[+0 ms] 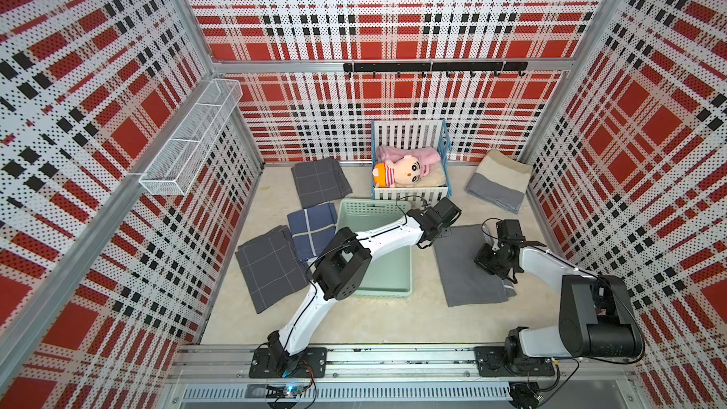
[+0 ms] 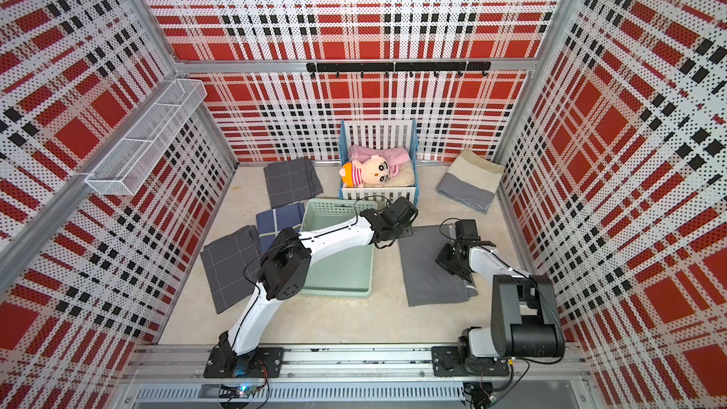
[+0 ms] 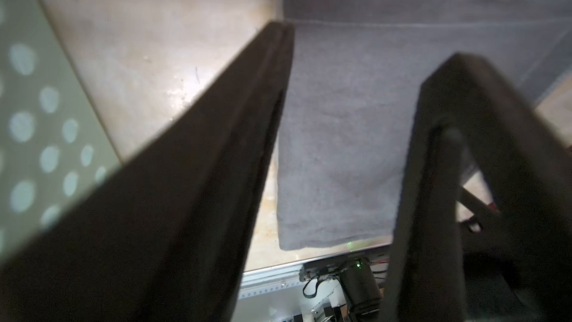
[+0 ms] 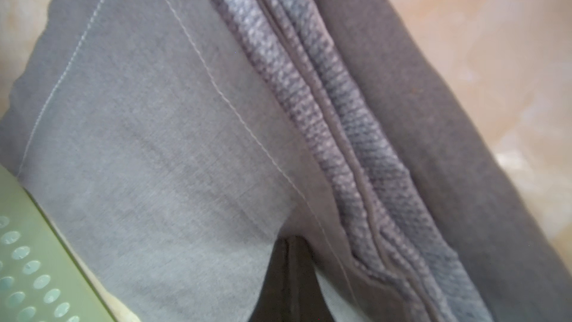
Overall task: Put the folded pillowcase in the basket
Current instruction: Move the pillowcase to the center of the board, then pick up the pillowcase at the center of the board.
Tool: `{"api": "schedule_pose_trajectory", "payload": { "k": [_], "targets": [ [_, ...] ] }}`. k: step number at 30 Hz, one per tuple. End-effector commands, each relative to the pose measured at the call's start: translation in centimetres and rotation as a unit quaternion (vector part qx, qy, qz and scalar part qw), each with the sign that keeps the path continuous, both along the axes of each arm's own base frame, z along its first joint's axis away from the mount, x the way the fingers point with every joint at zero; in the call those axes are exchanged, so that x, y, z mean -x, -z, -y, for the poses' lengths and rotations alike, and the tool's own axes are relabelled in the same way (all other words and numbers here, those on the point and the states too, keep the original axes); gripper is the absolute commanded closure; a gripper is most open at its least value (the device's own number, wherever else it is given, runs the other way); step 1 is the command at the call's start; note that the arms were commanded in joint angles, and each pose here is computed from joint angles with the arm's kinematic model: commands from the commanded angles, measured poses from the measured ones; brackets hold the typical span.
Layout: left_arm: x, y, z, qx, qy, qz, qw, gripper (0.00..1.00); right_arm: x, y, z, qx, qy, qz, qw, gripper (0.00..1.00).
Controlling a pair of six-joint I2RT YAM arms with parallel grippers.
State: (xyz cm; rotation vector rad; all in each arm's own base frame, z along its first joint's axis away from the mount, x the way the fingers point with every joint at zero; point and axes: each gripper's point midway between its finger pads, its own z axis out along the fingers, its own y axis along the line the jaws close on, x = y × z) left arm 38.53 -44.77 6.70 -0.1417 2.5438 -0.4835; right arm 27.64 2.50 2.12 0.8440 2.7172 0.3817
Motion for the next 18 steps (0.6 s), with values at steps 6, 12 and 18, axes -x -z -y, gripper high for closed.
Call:
{"api": "schedule_pose_trajectory", "payload": {
  "k": [6,12,18],
  "targets": [
    [-0.2,2.0,-0.9,-0.024,-0.013,-0.021,0.999,0.56,2.5,0.0,0.5,0.007,0.01,-0.032,0.999,0.99],
    [-0.2,2.4,1.9,0.018,0.028,-0.032,0.999,0.56,2.7,0.5,0.2,-0.001,0.003,-0.037,0.999,0.97],
    [0.4,4.6,1.0,0.004,0.016,-0.059,0.998,0.63,2.7,0.2,0.2,0.0,0.001,-0.035,0.999,0.96]
  ]
}}
